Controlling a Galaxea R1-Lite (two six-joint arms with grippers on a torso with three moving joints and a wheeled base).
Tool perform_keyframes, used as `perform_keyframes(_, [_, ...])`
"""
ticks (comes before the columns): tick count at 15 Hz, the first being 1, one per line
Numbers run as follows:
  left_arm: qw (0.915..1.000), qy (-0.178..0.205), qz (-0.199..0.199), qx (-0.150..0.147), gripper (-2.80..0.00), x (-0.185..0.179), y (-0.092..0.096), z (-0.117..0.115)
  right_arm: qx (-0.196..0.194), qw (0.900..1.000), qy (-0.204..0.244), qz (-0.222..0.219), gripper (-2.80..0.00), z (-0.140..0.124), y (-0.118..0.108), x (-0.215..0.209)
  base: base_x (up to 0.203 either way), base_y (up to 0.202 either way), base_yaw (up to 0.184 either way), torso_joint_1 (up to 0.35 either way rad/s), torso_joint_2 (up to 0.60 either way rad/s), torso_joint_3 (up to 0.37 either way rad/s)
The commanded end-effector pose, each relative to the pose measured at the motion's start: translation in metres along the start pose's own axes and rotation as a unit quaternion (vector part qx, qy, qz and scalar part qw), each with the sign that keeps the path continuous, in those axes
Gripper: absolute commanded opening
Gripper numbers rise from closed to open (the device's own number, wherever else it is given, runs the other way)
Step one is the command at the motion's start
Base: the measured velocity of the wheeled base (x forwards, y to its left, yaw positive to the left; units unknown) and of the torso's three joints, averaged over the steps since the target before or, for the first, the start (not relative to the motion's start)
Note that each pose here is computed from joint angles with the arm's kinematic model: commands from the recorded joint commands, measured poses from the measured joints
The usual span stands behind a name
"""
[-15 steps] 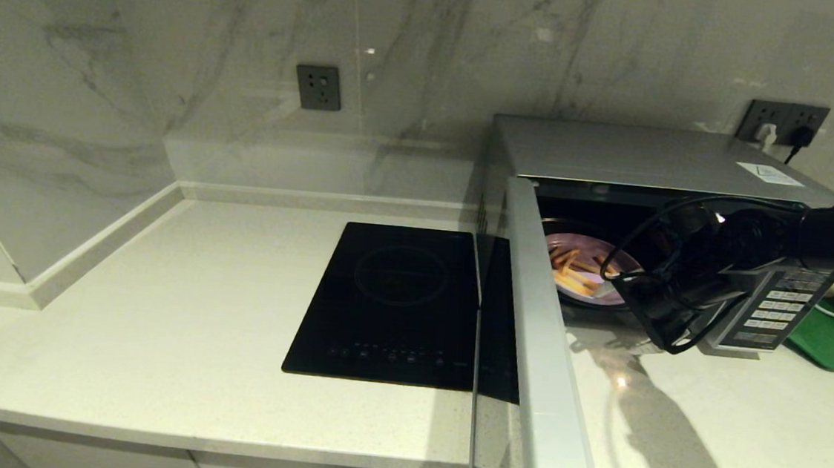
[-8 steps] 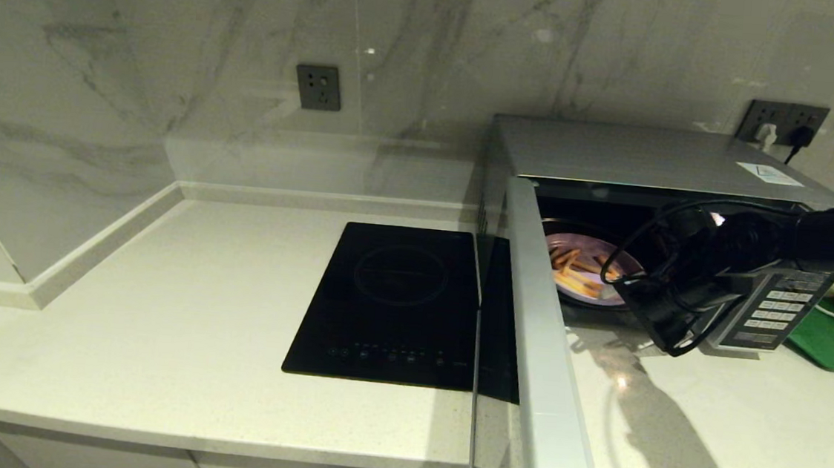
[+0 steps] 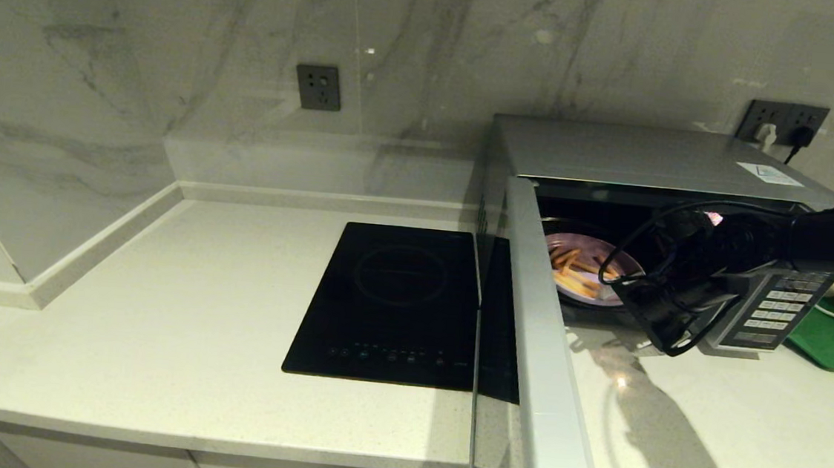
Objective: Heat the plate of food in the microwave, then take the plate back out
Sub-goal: Take the plate out of the microwave
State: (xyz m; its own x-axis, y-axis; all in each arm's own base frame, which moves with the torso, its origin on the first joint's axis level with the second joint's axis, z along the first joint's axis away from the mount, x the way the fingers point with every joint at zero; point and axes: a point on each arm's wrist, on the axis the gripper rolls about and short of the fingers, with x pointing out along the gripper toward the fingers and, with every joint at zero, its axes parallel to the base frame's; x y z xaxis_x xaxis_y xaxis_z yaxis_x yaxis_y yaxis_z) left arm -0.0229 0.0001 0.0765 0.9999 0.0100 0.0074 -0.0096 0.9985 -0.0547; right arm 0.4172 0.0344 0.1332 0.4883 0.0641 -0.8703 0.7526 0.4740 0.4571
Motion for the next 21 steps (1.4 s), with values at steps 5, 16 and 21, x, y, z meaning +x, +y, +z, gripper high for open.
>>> perform_keyframes(5, [1.0,0.0,0.0,0.0,-2.8,0.0,0.0,0.0,0.003,1.0,0.0,-0.002,-2.8,0.0,0.0,0.001,0.0,0.0,0.0,0.0,0.0,0.0])
perform_keyframes(16, [1.0,0.0,0.0,0.0,-2.8,0.0,0.0,0.0,0.005,0.999,-0.017,0.037,-2.8,0.007,0.016,-0.013,0.0,0.0,0.0,0.0,0.0,0.0])
perform_keyframes(21, [1.0,0.0,0.0,0.0,-2.8,0.0,0.0,0.0,0.007,0.999,-0.02,0.048,-2.8,0.008,0.02,-0.019,0.0,0.0,0.0,0.0,0.0,0.0])
